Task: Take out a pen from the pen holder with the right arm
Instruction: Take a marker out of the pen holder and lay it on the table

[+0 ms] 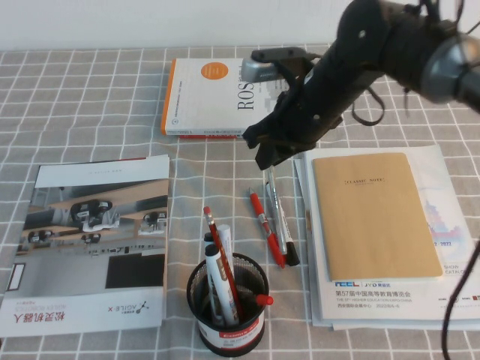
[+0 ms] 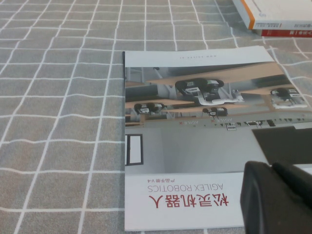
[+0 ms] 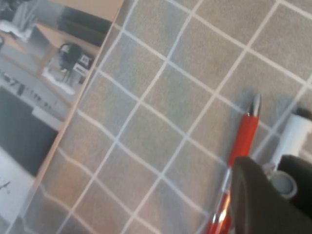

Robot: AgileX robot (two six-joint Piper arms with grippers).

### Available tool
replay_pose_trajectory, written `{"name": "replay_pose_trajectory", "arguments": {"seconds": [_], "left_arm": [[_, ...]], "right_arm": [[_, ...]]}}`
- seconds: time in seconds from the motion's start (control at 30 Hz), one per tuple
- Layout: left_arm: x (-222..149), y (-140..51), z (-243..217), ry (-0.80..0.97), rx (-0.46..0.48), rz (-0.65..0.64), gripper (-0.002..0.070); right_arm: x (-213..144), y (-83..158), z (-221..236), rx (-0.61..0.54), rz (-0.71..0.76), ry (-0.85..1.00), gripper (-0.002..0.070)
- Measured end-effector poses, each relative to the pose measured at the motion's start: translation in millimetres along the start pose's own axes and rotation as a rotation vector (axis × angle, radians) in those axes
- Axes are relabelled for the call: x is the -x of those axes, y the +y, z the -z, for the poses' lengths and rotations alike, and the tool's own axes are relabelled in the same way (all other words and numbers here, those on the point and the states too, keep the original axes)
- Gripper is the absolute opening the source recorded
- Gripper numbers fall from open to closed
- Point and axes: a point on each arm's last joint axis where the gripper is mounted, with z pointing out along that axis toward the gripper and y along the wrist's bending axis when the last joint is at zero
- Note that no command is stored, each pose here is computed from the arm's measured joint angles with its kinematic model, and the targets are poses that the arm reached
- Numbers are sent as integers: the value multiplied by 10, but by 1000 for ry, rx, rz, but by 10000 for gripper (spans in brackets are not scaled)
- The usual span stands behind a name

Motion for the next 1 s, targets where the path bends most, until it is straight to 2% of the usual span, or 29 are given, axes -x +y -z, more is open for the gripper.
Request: {"name": "replay_pose_trajectory", "arguments": {"seconds": [0.53, 1.0], "left_arm": [[0, 0, 0, 0, 0, 0, -3], [0, 0, 0, 0, 0, 0, -3]], "right_arm": [[130, 127, -593, 8, 70, 83, 48], [131, 38, -658, -52, 29, 88, 53]]}}
